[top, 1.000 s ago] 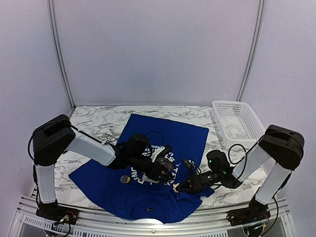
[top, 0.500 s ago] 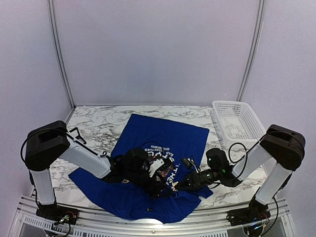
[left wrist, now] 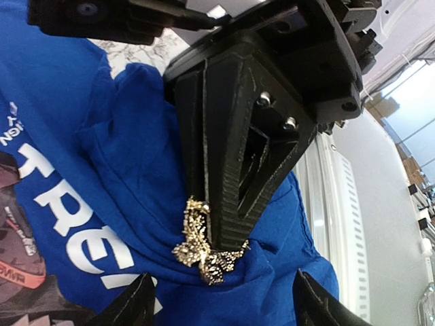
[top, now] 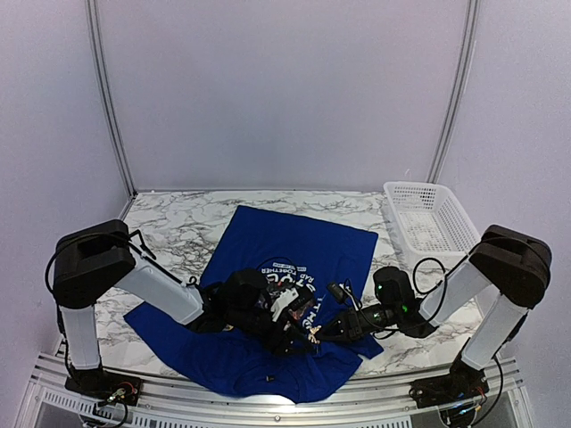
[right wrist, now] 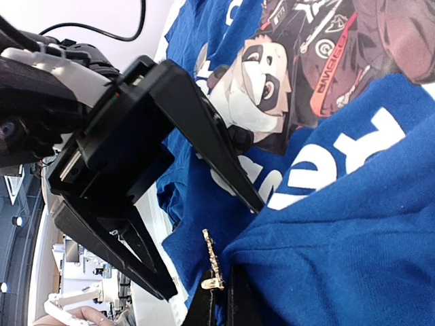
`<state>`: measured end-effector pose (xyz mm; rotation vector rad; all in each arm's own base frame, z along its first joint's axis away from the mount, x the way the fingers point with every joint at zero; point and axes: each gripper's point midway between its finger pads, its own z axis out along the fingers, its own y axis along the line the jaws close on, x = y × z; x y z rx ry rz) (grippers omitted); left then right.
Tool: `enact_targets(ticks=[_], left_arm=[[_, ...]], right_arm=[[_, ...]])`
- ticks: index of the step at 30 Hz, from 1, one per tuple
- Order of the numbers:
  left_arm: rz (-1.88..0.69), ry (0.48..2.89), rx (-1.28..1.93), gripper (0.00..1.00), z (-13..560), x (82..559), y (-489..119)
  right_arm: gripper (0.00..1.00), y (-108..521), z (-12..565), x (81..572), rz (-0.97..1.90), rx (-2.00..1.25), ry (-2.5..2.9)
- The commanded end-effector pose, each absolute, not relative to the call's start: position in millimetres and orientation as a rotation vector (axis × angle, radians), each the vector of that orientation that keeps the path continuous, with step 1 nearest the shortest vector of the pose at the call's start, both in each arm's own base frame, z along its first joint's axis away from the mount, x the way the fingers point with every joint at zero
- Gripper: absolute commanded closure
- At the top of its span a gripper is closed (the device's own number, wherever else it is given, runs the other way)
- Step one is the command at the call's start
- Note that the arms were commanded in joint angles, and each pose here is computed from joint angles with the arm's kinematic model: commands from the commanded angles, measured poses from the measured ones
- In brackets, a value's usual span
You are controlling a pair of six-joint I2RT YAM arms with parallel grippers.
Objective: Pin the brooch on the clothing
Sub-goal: Position the brooch on the flattened clothing.
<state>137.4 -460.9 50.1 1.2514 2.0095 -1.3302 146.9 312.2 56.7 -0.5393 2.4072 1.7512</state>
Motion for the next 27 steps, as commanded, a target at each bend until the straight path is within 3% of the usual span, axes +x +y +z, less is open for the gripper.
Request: enact_targets(ticks=[1, 4, 7, 15, 21, 27], left_arm=[[-1.451, 1.972, 1.276, 0.28, 59.2, 129.3, -470.4], [-1.401, 1.964, 1.285, 0.21, 53.3, 130.3, -463.3], [-1.377, 1.961, 1.28, 0.2, 51.5, 134.0, -464.6], [-1.413, 1.972, 1.286, 0.36, 47.4, 134.3, -472.7], [-1.412, 1.978, 1.257, 0.57, 51.4, 140.3, -473.4], [-1.43, 1.967, 1.237, 0.65, 61.0, 144.1, -475.5]], right_arm=[[1.0, 319.3, 68.4, 152.8, 1.782, -0.568, 2.345], [1.0, 319.1, 68.6, 152.8, 1.781, -0.568, 2.343], [1.0, 319.6, 69.3, 153.4, 1.783, -0.567, 2.341], [1.0, 321.2, 71.7, 155.1, 1.79, -0.571, 2.322], [1.0, 321.0, 70.7, 153.2, 1.803, -0.572, 2.32], [1.0, 320.2, 68.3, 151.7, 1.806, -0.571, 2.329]])
